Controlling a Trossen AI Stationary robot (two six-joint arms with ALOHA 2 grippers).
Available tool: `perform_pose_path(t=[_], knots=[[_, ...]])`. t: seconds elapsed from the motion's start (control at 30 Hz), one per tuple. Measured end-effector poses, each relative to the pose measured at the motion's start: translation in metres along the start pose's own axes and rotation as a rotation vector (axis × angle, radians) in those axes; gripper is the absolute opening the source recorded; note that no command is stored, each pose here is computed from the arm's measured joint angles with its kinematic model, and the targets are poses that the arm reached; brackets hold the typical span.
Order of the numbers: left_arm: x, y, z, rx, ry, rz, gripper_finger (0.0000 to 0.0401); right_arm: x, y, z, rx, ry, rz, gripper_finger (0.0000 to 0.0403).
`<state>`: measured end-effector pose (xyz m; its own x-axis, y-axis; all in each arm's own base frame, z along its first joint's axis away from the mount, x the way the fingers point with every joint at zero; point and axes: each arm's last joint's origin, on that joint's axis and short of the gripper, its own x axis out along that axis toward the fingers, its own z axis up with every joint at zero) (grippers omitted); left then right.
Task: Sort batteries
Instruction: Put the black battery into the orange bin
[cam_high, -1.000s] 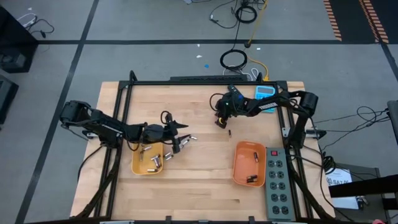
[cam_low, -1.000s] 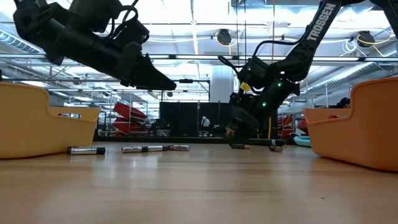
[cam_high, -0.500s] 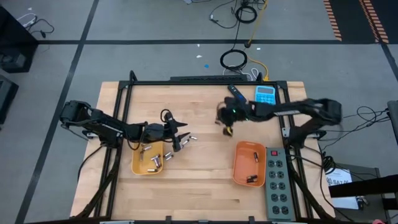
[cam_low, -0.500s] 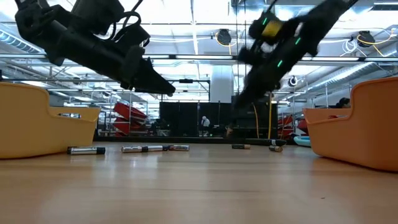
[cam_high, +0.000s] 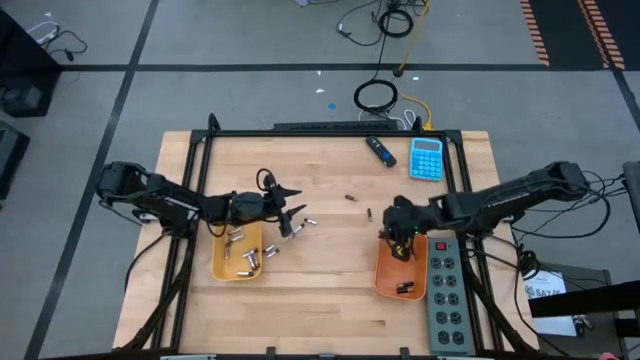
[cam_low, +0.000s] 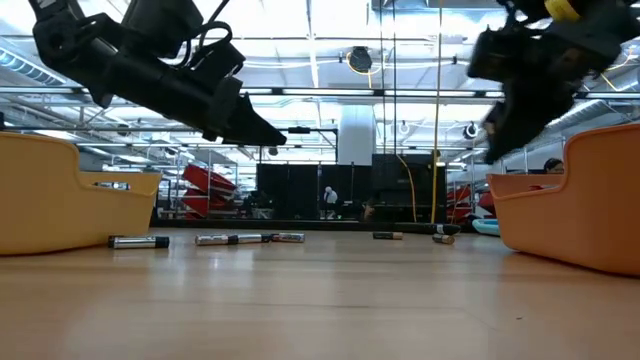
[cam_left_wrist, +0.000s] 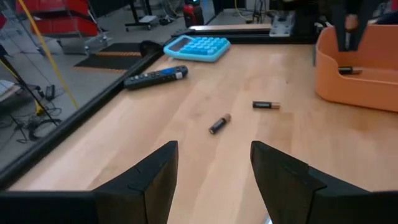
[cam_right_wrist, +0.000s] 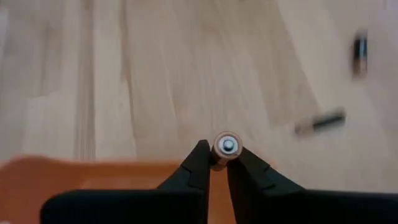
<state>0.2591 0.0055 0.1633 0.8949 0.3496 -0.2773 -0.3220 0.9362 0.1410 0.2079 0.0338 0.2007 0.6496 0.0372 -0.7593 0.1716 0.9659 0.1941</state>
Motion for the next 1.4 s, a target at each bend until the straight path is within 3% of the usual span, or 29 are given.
perform_pose_path(t=[0.33,0.47,0.6,0.73,1.03,1.23,1.4], knots=[[0.003,0.009,0.000,-0.012,0.000,0.028,0.0212,-0.001,0.006,-0.022,0.226,0.158,-0.073,0.0074],[0.005,0.009,0.001,-0.041,0.011,-0.086,0.0213,-0.003,0.010,-0.022,0.284,0.190,-0.034,0.0120],[0.008,0.009,0.006,-0.053,0.021,-0.090,0.0213,-0.015,0.016,-0.001,0.262,0.102,-0.061,0.0155],[0.010,0.010,0.010,-0.042,0.010,-0.087,0.0211,-0.020,0.012,0.021,0.208,-0.013,-0.161,0.0162],[0.010,0.011,0.011,-0.037,0.007,-0.078,0.0209,0.022,-0.043,0.054,0.107,-0.035,-0.250,0.0163],[0.010,0.011,0.009,-0.036,0.030,-0.078,0.0209,0.053,-0.093,0.067,0.070,0.045,-0.272,0.0164],[0.010,0.011,0.006,-0.027,0.064,-0.077,0.0209,0.077,-0.116,0.077,0.001,0.100,-0.280,0.0164]])
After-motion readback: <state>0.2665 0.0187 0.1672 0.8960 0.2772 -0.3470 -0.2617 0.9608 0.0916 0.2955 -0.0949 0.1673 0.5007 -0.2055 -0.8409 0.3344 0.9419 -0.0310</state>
